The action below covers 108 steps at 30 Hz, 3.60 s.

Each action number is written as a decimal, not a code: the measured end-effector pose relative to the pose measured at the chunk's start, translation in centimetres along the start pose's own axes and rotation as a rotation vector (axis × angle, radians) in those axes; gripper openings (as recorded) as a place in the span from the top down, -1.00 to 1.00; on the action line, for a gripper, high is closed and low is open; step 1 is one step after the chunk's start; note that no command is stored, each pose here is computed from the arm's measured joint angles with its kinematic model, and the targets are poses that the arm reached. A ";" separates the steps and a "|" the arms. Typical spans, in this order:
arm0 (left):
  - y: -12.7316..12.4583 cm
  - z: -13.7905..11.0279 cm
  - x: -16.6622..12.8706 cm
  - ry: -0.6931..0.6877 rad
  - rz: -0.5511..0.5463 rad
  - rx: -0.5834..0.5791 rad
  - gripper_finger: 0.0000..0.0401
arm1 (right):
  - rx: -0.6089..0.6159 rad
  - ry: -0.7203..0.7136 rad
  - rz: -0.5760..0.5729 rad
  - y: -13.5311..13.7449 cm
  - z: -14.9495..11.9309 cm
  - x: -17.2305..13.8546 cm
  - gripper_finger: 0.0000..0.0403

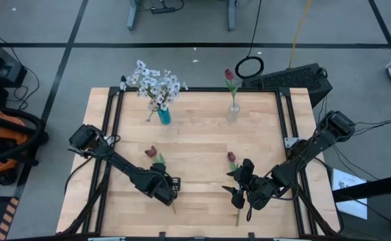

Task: Sort flowers into vase by color
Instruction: Put the left red tulip into the transparent vase

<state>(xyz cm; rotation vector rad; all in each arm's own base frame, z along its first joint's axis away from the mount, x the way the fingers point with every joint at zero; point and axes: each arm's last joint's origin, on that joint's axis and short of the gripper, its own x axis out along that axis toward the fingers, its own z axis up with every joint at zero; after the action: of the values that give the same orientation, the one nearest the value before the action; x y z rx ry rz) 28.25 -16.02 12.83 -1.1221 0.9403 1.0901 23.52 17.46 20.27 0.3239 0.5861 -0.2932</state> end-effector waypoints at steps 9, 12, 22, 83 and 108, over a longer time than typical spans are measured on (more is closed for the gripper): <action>0.4 0.4 0.1 -0.016 0.055 0.021 0.95 | 0.000 0.000 0.000 0.0 0.0 0.0 -0.30; 0.4 0.4 0.1 -0.018 0.052 0.053 0.94 | 0.000 0.000 0.000 0.0 0.0 0.0 -0.30; -0.2 0.0 -1.6 -0.085 -0.037 0.164 0.98 | -0.005 -0.011 -0.004 0.0 0.0 0.0 -0.30; -11.7 -3.9 -18.9 -0.929 -0.777 1.167 1.00 | -0.483 -0.534 0.368 0.1 6.4 -9.1 -0.30; -14.5 -2.2 -15.0 -0.902 -0.855 1.247 1.00 | -0.357 -0.817 0.464 1.5 2.6 -4.5 -0.30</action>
<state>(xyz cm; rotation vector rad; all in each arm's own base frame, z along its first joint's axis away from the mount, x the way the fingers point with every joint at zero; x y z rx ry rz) 38.97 -22.09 29.83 0.1167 0.1886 0.0833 21.76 18.63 25.29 -0.0269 -0.2515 0.1388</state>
